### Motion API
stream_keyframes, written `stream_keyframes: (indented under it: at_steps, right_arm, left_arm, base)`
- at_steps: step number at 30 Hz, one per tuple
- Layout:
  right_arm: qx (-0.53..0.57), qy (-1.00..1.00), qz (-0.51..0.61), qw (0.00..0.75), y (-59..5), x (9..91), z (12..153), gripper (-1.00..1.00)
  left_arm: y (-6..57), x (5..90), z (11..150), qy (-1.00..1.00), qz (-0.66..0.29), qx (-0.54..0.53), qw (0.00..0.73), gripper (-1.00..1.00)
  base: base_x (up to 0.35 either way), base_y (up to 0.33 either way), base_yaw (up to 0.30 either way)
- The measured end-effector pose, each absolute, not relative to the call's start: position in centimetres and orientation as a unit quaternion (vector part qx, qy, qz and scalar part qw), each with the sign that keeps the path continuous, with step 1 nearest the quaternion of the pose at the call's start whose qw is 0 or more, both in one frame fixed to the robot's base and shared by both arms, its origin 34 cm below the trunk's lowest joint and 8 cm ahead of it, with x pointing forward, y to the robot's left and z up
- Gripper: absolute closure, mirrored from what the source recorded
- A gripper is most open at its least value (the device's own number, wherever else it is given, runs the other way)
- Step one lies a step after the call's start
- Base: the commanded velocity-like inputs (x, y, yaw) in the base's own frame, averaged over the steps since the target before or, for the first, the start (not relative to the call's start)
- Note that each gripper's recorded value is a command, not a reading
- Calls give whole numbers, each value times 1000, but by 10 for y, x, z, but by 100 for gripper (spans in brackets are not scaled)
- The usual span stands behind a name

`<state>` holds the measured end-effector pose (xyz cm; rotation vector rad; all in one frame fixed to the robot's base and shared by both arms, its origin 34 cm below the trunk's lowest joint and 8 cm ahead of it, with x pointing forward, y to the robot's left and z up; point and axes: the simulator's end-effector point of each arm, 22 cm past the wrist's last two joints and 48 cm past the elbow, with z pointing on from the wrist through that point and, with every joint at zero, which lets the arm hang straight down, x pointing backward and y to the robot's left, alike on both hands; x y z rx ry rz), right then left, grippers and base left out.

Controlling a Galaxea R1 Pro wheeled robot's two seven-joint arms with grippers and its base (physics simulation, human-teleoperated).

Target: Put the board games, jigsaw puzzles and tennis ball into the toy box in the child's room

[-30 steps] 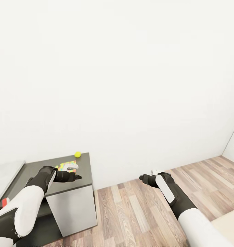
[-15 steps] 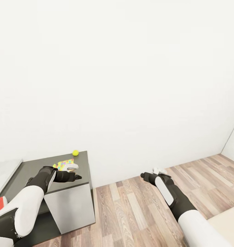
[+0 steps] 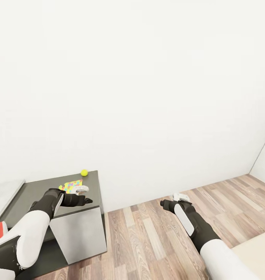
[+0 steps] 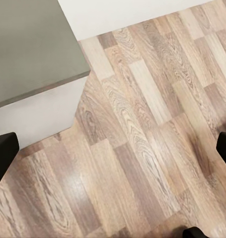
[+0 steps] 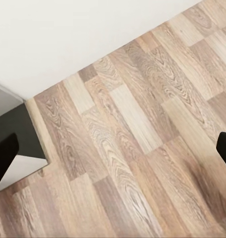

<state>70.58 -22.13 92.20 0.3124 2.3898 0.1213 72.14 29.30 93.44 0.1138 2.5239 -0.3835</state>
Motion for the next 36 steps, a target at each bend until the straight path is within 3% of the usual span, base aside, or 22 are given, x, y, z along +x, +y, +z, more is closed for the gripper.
stream_keyframes:
  at_steps: [11,28,36]
  right_arm:
    - [122,926,49,355,-221,706,921,-100]
    - [122,924,50,358,-220,706,926,-100]
    - [122,924,50,359,-220,706,927,-100]
  left_arm:
    - [292,721,934,946,-144,43,288,-100]
    - [292,721,939,945,-144,43,292,-100]
    - [292,722,939,945,-144,43,292,-100]
  base:
    - [-116,-53,9]
    - [-33,-105,239]
    - [-10,-3,80]
